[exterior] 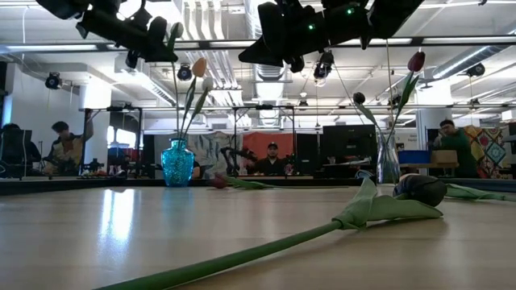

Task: Sort flowers into vase by color
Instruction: Put the white flower into the blue vase

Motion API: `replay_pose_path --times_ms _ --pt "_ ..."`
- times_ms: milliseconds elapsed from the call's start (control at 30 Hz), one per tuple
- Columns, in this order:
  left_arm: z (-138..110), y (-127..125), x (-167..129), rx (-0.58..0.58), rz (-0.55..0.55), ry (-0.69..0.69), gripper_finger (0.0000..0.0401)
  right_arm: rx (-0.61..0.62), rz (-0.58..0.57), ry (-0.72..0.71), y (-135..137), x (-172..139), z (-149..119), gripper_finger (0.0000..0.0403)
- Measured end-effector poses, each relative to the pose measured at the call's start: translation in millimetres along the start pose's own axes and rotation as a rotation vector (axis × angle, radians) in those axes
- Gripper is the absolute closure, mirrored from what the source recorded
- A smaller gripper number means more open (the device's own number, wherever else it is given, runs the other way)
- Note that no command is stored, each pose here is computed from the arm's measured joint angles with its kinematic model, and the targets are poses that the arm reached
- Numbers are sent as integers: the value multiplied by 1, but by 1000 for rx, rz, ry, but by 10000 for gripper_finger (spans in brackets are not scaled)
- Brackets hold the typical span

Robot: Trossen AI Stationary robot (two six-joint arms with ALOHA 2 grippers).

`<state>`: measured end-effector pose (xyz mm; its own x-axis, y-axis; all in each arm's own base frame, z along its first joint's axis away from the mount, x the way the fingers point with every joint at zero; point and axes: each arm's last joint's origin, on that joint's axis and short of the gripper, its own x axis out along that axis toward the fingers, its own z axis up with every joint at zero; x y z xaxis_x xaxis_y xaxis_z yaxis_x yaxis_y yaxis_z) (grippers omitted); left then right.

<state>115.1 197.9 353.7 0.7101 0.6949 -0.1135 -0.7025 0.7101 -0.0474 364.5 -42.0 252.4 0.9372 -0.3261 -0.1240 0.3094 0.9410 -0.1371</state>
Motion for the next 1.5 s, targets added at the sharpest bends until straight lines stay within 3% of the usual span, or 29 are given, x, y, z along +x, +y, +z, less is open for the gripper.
replay_pose_path --times_ms 267,500,867,1067,1500 --pt "-18 1 3 -18 0 27 401 0 0 0 0 0 0 392" --pt "-53 3 7 -36 0 0 401 3 0 0 0 0 0 392" --pt "-98 2 4 39 2 -89 401 3 0 0 0 0 0 392" --pt "-103 2 3 72 10 -83 387 3 0 0 0 0 0 392" --pt "-94 3 4 121 22 -89 308 3 0 0 0 0 0 392"
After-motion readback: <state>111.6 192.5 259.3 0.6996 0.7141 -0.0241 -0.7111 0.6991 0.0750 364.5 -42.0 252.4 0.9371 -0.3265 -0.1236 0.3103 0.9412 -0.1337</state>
